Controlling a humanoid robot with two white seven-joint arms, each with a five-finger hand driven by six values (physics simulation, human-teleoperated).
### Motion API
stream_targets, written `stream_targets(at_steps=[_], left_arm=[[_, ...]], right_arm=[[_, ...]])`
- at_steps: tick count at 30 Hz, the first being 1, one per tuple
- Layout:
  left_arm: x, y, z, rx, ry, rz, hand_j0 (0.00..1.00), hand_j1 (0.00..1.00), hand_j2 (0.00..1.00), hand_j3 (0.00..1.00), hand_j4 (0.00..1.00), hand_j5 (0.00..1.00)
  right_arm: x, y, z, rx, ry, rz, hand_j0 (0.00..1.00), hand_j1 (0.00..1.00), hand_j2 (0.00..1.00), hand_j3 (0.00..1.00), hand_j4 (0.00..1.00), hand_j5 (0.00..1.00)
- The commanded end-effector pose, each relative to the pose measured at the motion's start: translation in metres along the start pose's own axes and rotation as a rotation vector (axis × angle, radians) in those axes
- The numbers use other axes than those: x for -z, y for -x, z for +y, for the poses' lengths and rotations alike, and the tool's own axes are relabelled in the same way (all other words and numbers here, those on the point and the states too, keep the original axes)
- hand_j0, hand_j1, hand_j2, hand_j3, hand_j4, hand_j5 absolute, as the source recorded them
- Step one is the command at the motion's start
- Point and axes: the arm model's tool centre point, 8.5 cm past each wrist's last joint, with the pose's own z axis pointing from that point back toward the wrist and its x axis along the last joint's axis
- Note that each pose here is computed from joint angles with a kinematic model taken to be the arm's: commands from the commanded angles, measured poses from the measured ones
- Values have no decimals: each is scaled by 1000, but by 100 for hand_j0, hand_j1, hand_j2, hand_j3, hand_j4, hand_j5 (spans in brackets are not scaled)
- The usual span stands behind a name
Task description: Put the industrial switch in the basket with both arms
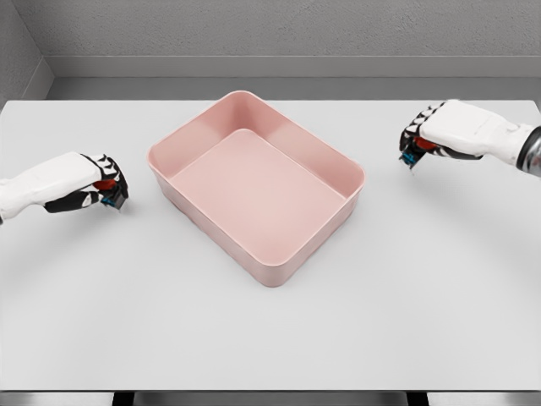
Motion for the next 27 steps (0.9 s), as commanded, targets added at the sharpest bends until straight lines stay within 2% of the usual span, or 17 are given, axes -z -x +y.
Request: stream_targets(at_steps=[1,8,10,13,16,20,25,27], left_arm=[[-2,0,3,-2,-6,-1,45,45,45,45,45,45],[-9,-2,18,5,-22,-10,45,45,45,45,45,45],[-11,-4,20,9,-24,-15,45,45,45,45,45,45],[-11,-8,25,10,-33,-27,45,45,45,45,45,45],[-8,-13,32,17,-48,-47,45,45,45,45,45,45],[-6,-19,40,22,-67,-70,45,45,45,45,45,45],[-6,-26,51,33,-86,-92,45,45,45,45,45,45],[-4,-30,53,39,-90,-107,45,45,45,45,45,45]], right_arm=[[0,-4,-9,-18,17,-12,54,54,54,54,54,54],[5,-32,-44,-104,94,-86,54,54,54,54,54,54],[6,-33,-48,-109,102,-88,54,54,54,54,54,54],[14,-45,-56,-122,126,-124,54,54,54,54,54,54],[33,-75,-62,-156,132,-214,54,54,54,54,54,54],[51,-107,-72,-188,141,-289,54,54,54,54,54,54],[75,-137,-79,-200,152,-372,54,54,54,54,54,54],[77,-141,-79,-201,151,-385,54,54,54,54,54,54]])
